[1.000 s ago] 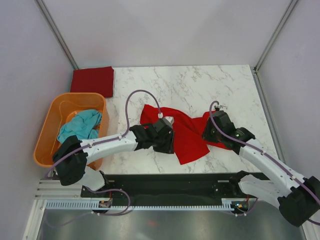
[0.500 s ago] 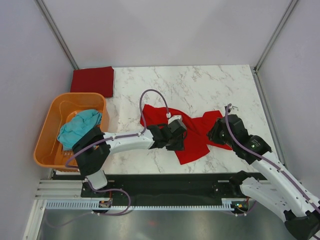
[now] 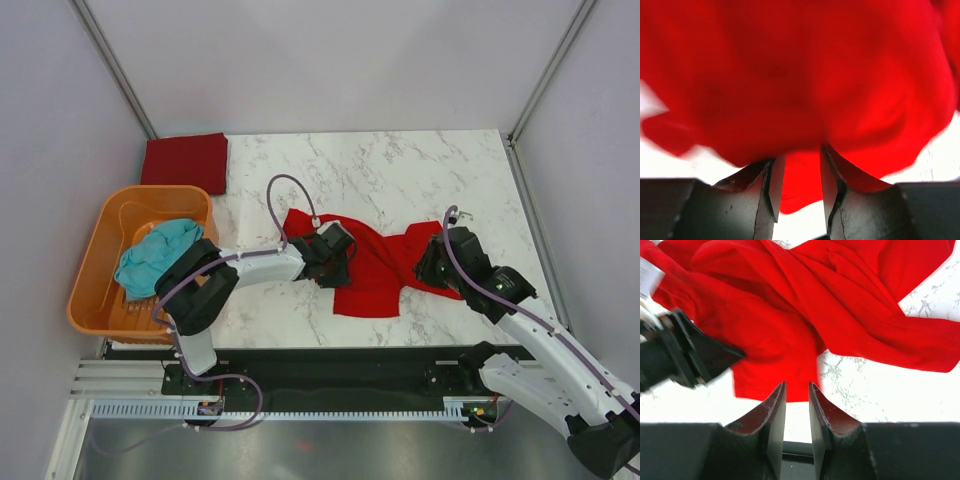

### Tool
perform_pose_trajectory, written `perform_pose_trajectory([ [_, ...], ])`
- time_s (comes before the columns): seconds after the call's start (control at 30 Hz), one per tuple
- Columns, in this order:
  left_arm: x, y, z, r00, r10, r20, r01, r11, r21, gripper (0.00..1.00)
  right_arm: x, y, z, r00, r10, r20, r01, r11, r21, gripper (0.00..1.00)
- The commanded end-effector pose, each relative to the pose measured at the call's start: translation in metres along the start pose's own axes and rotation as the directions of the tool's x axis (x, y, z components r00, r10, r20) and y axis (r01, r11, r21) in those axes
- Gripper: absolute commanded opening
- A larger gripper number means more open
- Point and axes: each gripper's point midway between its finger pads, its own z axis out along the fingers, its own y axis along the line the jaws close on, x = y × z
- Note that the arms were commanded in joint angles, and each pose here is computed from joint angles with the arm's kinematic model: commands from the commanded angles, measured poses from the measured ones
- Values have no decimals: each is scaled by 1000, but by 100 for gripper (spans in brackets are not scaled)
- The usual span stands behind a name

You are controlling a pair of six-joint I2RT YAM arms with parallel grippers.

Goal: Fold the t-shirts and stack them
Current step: Flatten the tshirt out

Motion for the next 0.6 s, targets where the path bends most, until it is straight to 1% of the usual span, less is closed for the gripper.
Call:
perform_pose_trajectory([
  [0.0,-24,62,1,999,11,35,-6,990,-142,42,-10,4,2,1000,-4,31,4,1000,-2,33],
  [0.03,-38,67,-4,998,5,61,4,990,-142,42,-10,4,4,1000,-6,30,6,1000,2,33],
  [0.13,-58,60,-20,992,73,98,-63,993,-104,44,-6,4,9,1000,-5,12,5,1000,8,33],
  [0.17,-63,50,-33,987,114,117,-108,992,-63,45,-5,4,10,1000,-8,6,8,1000,9,33],
  [0.2,-62,39,-41,986,128,109,-128,992,-9,46,-5,4,10,1000,-5,4,5,1000,6,33],
  [0.27,-56,28,-56,984,150,101,-155,986,52,47,-4,4,11,1000,-3,4,3,1000,4,32],
  [0.3,-47,23,-70,984,154,93,-164,981,105,47,-3,3,10,1000,-5,2,5,1000,4,33],
  [0.33,-40,23,-75,985,152,83,-161,979,123,47,-3,4,9,1000,-4,3,4,1000,-2,33],
  [0.37,-28,33,-76,987,147,58,-153,981,123,47,-2,4,9,1000,-2,3,2,1000,-2,33],
  [0.4,-24,32,-86,987,146,66,-154,977,150,47,-2,4,9,1000,-1,3,1,1000,-6,33],
  [0.43,-19,37,-89,987,146,61,-154,976,152,48,-1,5,9,1000,-2,-1,2,1000,-11,33],
  [0.47,-5,51,-85,988,153,38,-156,979,128,48,0,5,9,1000,0,-4,0,1000,-12,33],
  [0.5,-5,58,-86,987,152,50,-157,981,112,47,1,6,8,1000,2,-5,-2,1000,-18,33],
  [0.57,4,72,-81,988,156,22,-157,983,93,48,3,6,8,1000,9,-12,-10,1000,-26,33],
])
